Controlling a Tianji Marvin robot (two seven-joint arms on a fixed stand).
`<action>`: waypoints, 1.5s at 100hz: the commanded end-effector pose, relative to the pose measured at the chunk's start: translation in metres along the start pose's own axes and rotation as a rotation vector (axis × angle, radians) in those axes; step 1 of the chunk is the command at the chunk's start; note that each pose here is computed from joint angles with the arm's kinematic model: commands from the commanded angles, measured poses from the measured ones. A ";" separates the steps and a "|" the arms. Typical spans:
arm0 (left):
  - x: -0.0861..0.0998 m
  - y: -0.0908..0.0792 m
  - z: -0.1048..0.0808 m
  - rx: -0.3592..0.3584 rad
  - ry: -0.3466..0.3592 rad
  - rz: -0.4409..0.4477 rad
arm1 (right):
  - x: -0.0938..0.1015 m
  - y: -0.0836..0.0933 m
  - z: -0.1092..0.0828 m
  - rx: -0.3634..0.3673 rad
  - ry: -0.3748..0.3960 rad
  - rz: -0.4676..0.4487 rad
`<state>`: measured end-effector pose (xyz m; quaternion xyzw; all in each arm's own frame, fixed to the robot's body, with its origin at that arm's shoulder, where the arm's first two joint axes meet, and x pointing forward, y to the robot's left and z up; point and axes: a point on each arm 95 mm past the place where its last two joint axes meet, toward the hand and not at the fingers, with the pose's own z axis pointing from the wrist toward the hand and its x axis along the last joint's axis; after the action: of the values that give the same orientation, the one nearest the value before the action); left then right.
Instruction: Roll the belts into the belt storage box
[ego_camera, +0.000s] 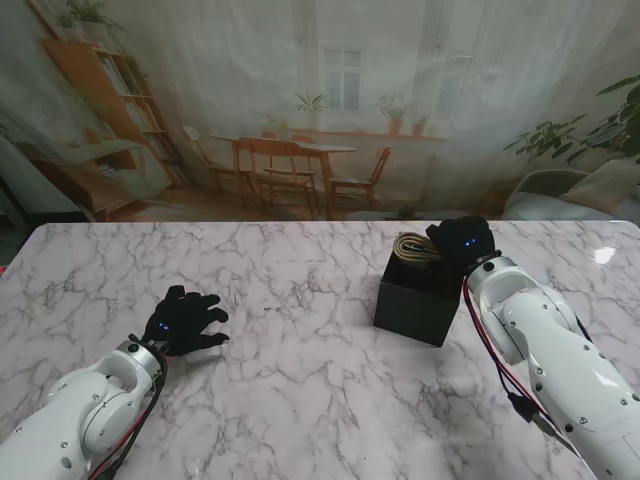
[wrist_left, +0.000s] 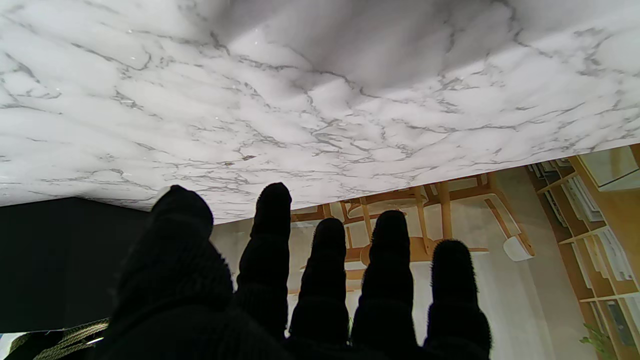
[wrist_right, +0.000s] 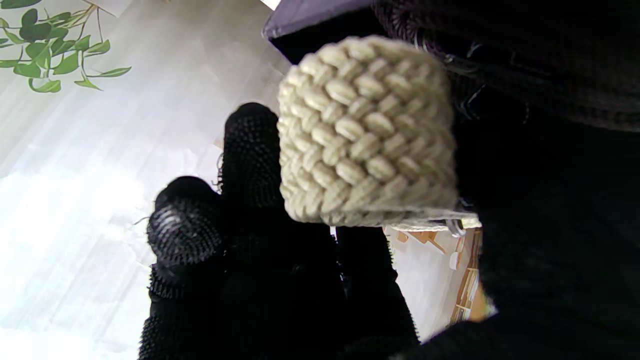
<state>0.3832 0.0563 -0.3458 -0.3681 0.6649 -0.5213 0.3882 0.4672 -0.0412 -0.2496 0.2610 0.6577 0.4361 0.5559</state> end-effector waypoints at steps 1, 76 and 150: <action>0.001 0.002 0.001 -0.016 0.004 -0.004 | 0.000 -0.004 0.000 0.015 0.002 -0.027; 0.001 0.003 0.003 -0.014 0.005 -0.010 | -0.001 -0.007 0.001 0.015 0.254 -0.208; 0.003 0.004 0.005 -0.022 0.012 -0.010 | -0.024 -0.010 -0.009 0.011 0.243 -0.315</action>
<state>0.3865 0.0536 -0.3487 -0.3694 0.6665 -0.5227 0.3822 0.4688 -0.0632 -0.2480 0.1001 0.7556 0.3772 0.5261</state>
